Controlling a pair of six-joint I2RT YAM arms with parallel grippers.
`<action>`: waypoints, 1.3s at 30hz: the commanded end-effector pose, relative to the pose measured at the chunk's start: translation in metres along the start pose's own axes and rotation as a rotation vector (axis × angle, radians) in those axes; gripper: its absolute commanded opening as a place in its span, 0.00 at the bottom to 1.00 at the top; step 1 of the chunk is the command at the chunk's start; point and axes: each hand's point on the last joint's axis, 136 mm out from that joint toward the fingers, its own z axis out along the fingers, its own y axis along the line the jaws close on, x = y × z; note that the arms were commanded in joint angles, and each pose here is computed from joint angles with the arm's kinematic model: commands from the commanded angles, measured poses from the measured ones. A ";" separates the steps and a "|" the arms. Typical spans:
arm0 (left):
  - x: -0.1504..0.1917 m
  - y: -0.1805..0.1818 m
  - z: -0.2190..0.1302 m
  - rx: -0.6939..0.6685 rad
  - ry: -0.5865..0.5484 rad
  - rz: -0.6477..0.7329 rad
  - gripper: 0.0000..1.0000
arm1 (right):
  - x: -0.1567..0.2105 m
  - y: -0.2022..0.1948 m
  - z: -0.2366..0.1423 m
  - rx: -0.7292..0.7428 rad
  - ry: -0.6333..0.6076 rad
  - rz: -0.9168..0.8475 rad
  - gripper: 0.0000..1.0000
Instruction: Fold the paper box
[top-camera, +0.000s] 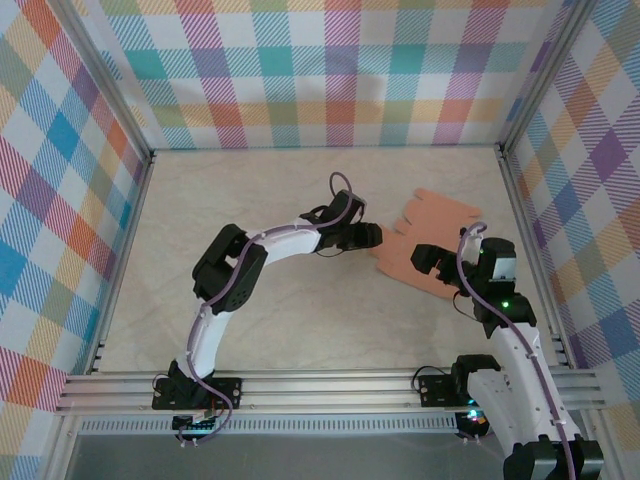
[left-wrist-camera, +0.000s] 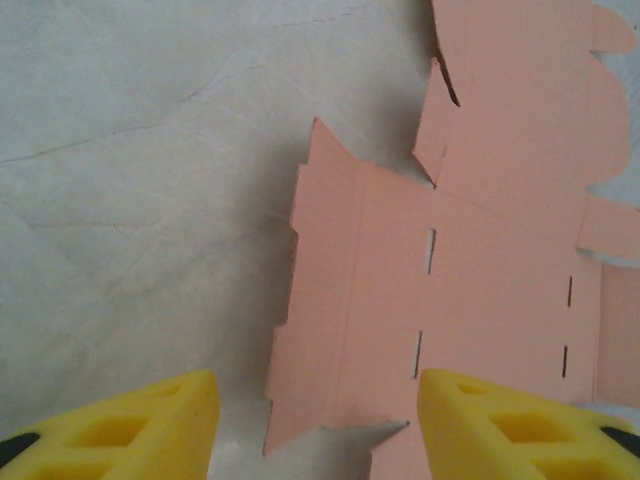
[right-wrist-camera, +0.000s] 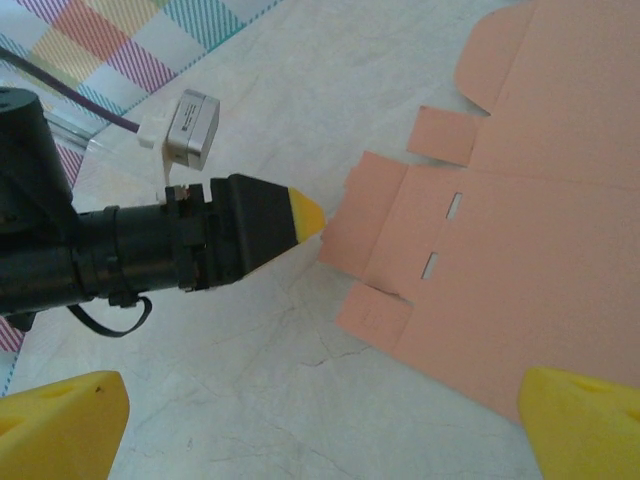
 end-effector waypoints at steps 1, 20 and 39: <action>0.002 -0.003 0.009 0.010 0.028 -0.032 0.53 | 0.003 0.004 -0.004 -0.010 0.020 0.009 1.00; -0.003 -0.011 0.006 0.050 -0.040 -0.077 0.00 | 0.009 0.005 0.000 -0.020 0.062 0.090 1.00; 0.051 0.094 -0.137 -0.213 -0.188 -0.089 0.00 | 0.003 0.004 0.011 0.004 0.101 0.164 1.00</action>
